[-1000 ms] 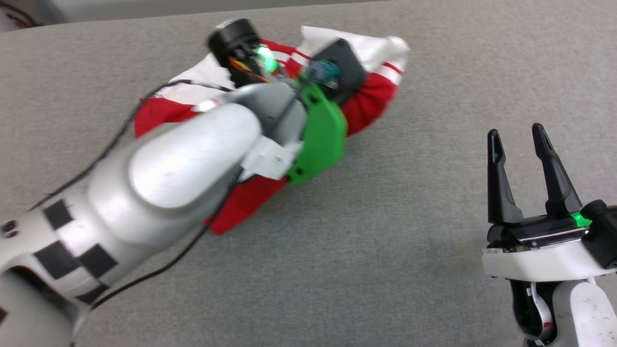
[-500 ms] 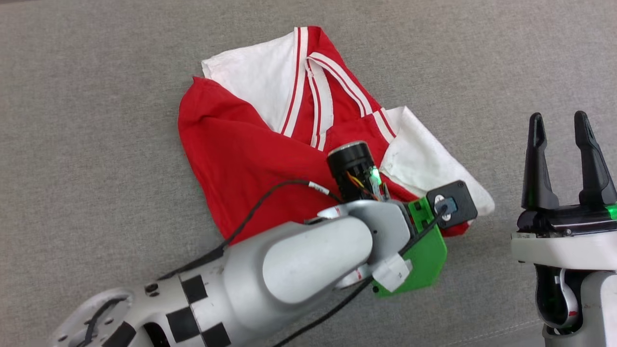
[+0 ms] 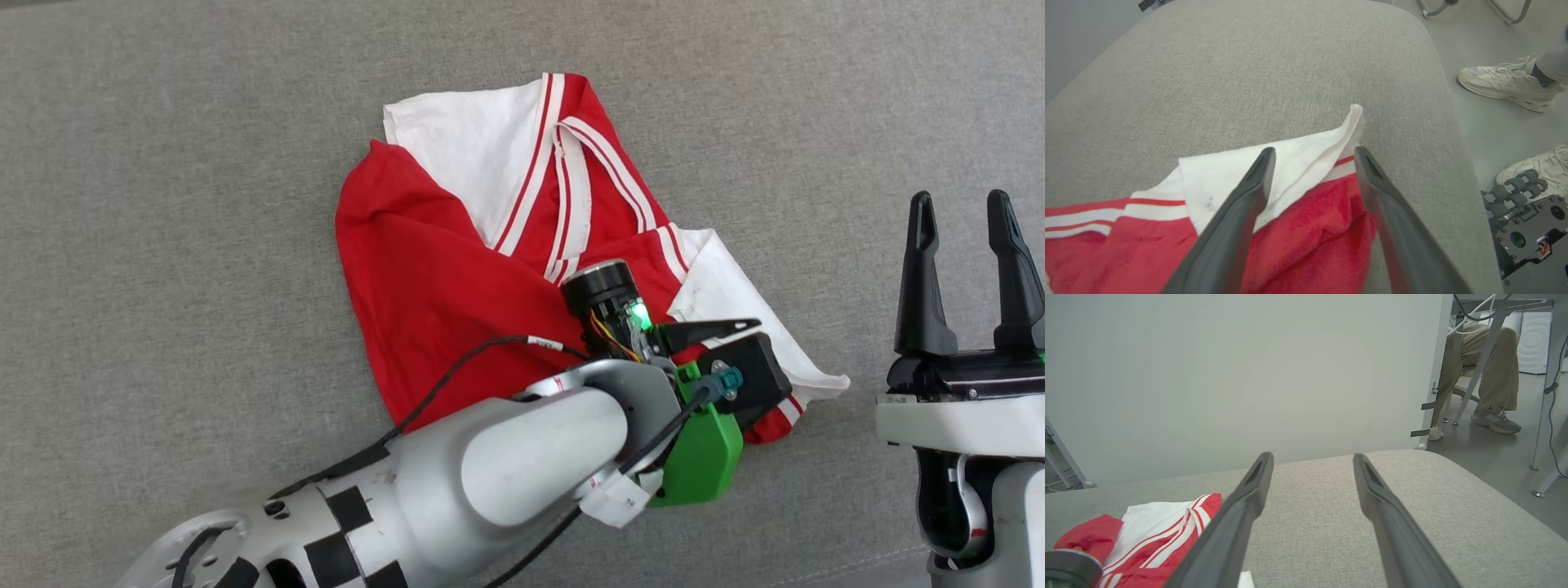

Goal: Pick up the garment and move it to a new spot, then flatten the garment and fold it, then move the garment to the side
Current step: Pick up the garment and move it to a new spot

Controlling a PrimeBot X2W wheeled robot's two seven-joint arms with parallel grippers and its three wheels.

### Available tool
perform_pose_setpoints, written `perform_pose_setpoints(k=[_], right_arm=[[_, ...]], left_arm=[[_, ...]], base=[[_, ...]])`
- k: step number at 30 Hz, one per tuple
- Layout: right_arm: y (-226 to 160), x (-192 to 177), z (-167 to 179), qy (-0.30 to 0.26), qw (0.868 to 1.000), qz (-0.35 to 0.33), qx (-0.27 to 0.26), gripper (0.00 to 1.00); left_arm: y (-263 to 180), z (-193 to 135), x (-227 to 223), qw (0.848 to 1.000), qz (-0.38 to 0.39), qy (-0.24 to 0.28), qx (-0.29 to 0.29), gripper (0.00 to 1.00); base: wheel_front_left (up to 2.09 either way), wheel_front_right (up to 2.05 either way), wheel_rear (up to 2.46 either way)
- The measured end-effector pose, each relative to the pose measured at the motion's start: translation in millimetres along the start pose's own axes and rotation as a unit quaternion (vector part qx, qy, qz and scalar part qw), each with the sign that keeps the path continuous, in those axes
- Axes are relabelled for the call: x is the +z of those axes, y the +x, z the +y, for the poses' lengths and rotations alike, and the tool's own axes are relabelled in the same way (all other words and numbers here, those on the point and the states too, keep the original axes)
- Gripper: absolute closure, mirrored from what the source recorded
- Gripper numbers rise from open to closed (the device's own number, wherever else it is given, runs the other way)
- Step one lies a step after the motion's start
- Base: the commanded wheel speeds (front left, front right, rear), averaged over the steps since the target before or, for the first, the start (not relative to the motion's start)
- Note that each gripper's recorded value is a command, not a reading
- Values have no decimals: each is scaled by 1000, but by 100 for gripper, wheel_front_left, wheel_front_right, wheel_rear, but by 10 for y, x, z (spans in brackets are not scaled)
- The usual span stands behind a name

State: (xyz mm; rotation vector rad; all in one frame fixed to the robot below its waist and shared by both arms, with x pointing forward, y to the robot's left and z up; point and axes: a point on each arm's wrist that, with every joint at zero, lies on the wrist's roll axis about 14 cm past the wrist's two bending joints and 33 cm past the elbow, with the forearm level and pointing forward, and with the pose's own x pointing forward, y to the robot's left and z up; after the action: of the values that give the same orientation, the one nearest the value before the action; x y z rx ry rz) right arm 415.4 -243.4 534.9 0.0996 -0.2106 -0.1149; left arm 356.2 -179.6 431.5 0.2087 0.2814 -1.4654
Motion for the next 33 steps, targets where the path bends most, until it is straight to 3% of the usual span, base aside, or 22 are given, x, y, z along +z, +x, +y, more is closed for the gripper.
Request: perform_pose_setpoints(k=[6, 13, 16, 21, 29, 33], right_arm=[[-98, 113, 92, 2, 1000, -9, 13, 0], [-202, 227, 253, 12, 999, -20, 36, 0], [-230, 250, 332, 15, 999, -22, 47, 0], [-250, 302, 477, 21, 997, -29, 69, 0], [-302, 387, 661, 23, 994, -39, 97, 0], [-334, 399, 712, 23, 993, -40, 105, 0]], left_arm=[[-240, 349, 470, 991, -103, 25, 81, 0], [-911, 882, 734, 953, -161, 40, 255, 0], [-1339, 1081, 750, 925, -174, 35, 335, 0], [-2148, 1221, 830, 864, -210, 36, 456, 0], [-3244, 1049, 514, 767, -209, 23, 606, 0], [-3622, 894, 329, 729, -202, 11, 654, 0]], base=[[0, 0, 0], [0, 0, 0], [0, 0, 0], [0, 0, 0], [0, 0, 0], [0, 0, 0]])
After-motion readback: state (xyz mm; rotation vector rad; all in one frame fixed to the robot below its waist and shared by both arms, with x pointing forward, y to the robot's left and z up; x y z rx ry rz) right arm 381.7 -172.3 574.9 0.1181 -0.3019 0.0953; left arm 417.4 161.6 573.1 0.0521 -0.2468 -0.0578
